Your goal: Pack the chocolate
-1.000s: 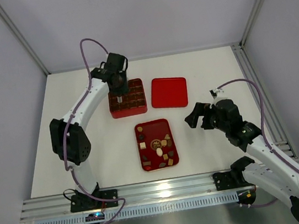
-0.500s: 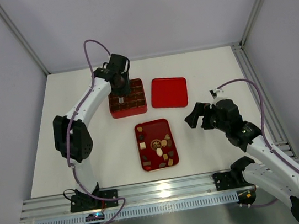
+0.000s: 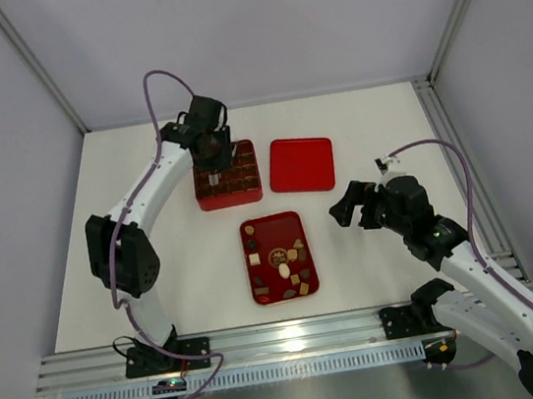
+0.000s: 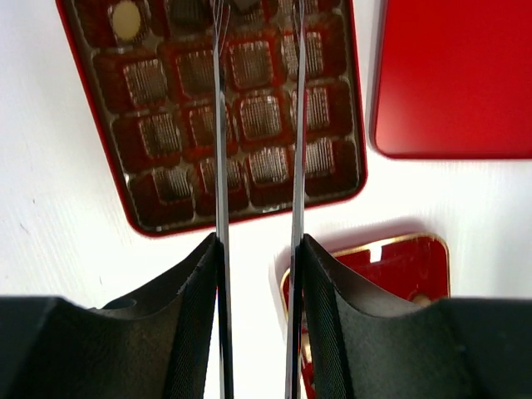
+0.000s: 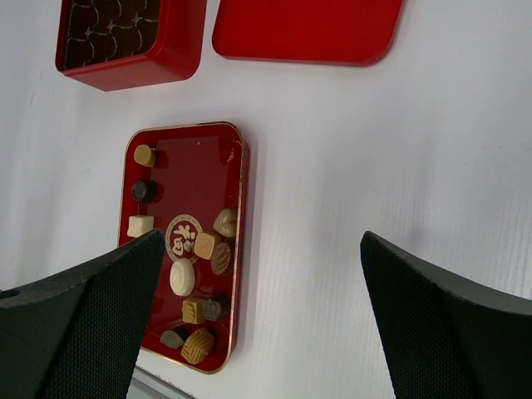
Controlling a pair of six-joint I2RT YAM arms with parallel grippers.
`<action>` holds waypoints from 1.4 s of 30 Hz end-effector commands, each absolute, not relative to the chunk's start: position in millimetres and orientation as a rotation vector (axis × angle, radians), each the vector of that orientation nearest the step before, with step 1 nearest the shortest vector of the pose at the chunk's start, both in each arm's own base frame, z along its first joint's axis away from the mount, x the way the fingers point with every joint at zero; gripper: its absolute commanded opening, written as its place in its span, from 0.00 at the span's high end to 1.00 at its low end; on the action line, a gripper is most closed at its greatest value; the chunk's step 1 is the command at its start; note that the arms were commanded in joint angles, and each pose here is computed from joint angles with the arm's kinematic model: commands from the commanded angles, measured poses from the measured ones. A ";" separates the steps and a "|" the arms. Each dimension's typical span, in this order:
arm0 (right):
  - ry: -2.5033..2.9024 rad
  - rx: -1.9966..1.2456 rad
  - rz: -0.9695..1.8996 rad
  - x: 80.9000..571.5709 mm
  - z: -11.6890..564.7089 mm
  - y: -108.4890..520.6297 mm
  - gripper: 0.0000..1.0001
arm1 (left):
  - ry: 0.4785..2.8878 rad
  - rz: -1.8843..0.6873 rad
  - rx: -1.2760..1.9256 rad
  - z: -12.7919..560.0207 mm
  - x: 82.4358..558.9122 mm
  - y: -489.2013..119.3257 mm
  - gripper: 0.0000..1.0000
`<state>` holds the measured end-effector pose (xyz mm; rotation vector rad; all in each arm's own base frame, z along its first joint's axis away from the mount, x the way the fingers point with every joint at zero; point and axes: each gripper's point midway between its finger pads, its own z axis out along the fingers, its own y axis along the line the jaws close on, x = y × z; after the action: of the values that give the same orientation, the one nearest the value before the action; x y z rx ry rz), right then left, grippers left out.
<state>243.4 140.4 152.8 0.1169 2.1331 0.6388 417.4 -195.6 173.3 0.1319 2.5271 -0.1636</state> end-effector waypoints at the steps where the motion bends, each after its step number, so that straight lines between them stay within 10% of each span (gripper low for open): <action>1: 2.053 0.100 0.673 249.8 178.5 144.8 0.00 | 2.472 -0.255 0.166 210.3 377.7 -196.0 0.59; 20: 2.039 0.110 0.714 244.6 174.2 147.3 0.00 | 2.544 -0.359 0.331 185.9 191.5 -200.8 0.59; 42: 2.045 0.117 0.702 242.9 169.9 145.0 0.00 | 2.589 -0.238 0.297 148.0 197.5 -201.6 0.58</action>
<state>238.5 142.2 159.7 0.1220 2.0913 0.6836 188.1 -197.1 145.8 0.3300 2.6305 -0.2353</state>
